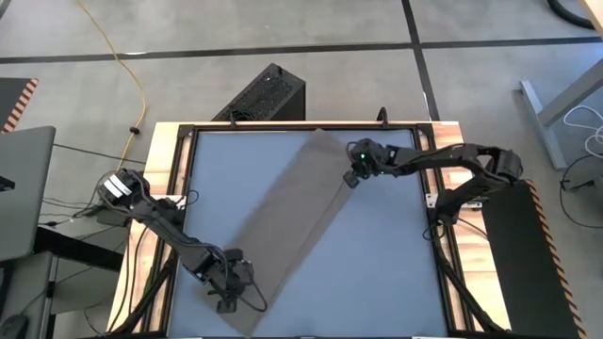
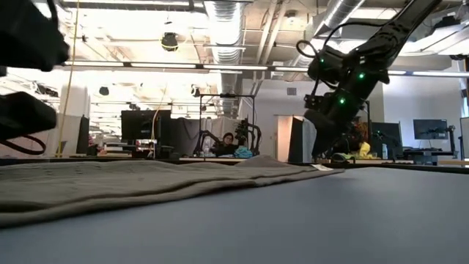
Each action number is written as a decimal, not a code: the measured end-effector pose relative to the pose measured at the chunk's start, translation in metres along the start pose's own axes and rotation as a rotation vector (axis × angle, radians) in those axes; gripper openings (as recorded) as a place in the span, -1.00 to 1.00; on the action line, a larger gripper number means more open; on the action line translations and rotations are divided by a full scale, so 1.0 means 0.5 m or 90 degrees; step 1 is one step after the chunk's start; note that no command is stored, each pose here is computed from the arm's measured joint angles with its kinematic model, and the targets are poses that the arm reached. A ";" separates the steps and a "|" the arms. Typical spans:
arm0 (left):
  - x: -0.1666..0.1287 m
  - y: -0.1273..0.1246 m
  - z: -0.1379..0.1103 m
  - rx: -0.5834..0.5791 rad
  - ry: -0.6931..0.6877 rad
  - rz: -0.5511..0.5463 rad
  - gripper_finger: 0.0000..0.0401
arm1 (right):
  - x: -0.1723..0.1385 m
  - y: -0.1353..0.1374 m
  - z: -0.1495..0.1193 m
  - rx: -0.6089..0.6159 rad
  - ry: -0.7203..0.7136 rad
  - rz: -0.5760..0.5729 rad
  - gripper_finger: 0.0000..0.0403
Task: Roll towel
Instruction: Roll the gray towel
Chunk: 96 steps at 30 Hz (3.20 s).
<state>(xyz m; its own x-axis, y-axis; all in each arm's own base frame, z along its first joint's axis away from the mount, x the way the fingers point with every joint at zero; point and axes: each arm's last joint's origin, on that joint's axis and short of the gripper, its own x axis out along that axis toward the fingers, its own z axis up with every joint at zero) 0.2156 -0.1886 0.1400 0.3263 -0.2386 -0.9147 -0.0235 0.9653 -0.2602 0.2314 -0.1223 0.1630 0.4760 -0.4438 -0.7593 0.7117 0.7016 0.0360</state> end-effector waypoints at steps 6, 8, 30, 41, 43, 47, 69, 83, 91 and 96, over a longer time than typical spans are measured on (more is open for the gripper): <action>-0.015 -0.002 0.003 0.001 -0.028 0.002 -1.00 | 0.009 -0.022 0.012 0.043 -0.020 -0.014 -0.52; -0.015 -0.001 0.004 0.001 -0.030 0.004 -1.00 | 0.013 -0.028 0.014 0.059 -0.025 -0.018 -0.41; -0.016 -0.004 0.006 -0.006 -0.038 0.000 -1.00 | 0.076 -0.069 0.000 0.114 0.021 -0.063 -0.01; -0.016 -0.003 0.007 0.001 -0.044 0.007 -1.00 | 0.069 -0.057 0.003 0.097 0.010 -0.060 -0.87; -0.016 -0.003 0.007 0.001 -0.044 0.007 -1.00 | 0.059 -0.051 0.007 0.088 -0.004 -0.062 -0.94; -0.016 -0.003 0.007 0.008 -0.045 0.007 -1.00 | 0.028 -0.038 0.025 0.082 -0.037 -0.057 -0.89; -0.017 -0.002 0.008 0.018 -0.055 0.017 -1.00 | -0.145 0.000 0.063 0.047 -0.058 -0.089 -0.94; -0.017 -0.005 0.006 0.026 -0.040 0.002 -1.00 | -0.145 -0.010 0.015 0.039 0.079 -0.167 -0.94; -0.017 -0.005 0.006 0.029 -0.039 0.001 -1.00 | -0.105 0.002 0.003 0.023 0.126 -0.191 -0.94; -0.017 -0.008 0.002 0.040 -0.025 -0.015 -1.00 | -0.069 0.003 -0.006 0.001 0.150 -0.246 -0.94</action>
<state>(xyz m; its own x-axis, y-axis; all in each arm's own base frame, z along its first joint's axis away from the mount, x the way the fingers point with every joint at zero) 0.2141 -0.1904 0.1492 0.3626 -0.2579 -0.8955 0.0441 0.9646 -0.2600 0.2142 -0.1042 0.1873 0.0453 -0.5335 -0.8446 0.8150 0.5087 -0.2776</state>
